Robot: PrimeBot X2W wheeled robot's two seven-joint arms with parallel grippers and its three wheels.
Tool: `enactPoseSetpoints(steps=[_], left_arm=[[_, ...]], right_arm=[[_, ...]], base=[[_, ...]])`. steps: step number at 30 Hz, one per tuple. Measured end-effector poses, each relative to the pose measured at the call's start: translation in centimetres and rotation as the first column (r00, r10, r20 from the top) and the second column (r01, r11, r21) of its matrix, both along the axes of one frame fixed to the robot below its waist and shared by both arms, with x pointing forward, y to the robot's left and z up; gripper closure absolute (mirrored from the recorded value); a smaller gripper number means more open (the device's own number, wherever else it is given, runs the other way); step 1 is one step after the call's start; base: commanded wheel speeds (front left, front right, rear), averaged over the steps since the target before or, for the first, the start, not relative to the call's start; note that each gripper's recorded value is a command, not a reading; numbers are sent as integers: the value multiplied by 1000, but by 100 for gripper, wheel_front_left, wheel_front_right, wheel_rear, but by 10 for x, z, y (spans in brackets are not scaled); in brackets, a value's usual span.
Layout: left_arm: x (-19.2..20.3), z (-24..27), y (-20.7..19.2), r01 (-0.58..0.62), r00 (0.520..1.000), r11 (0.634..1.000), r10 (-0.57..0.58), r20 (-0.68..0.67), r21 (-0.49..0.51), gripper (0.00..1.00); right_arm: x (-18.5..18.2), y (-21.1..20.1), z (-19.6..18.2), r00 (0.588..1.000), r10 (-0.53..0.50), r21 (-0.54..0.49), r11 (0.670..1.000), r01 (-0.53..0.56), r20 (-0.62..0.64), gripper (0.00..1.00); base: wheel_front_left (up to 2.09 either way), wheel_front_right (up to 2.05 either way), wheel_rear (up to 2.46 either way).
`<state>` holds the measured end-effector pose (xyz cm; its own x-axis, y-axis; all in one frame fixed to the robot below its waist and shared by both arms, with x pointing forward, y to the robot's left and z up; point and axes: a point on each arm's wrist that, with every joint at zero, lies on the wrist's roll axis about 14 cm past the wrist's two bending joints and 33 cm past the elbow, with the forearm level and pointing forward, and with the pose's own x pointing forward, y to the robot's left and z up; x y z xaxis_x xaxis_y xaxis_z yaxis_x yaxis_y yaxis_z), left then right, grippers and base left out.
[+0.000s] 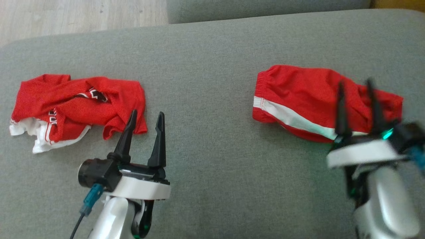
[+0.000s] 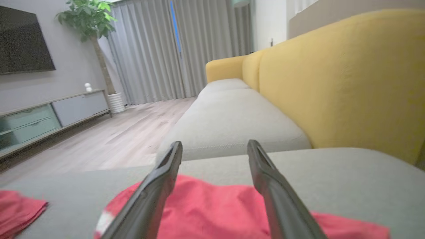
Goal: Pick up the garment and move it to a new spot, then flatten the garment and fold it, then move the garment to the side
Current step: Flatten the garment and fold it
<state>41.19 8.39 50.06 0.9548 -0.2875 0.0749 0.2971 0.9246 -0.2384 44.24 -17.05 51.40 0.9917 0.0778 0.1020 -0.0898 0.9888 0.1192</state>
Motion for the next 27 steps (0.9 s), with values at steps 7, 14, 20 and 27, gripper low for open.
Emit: enactPoseSetpoints(steps=[7,14,20,27], left_arm=[[-2,4,1,1,1000,1000,-1,12,-1,0],[-5,1,8,-18,1000,1000,18,2,3,0],[-8,-4,19,-48,999,999,48,-16,3,0],[-12,-11,28,-77,996,997,77,-40,6,0]], right_arm=[[-32,42,-36,987,124,40,992,-120,-101,0],[-28,75,-40,968,227,-16,973,-230,-107,0],[-14,93,-60,933,315,-116,934,-337,-176,0],[-5,114,-90,877,384,-186,876,-445,-290,0]], base=[[0,0,0],[0,0,0],[0,0,0],[0,0,0]])
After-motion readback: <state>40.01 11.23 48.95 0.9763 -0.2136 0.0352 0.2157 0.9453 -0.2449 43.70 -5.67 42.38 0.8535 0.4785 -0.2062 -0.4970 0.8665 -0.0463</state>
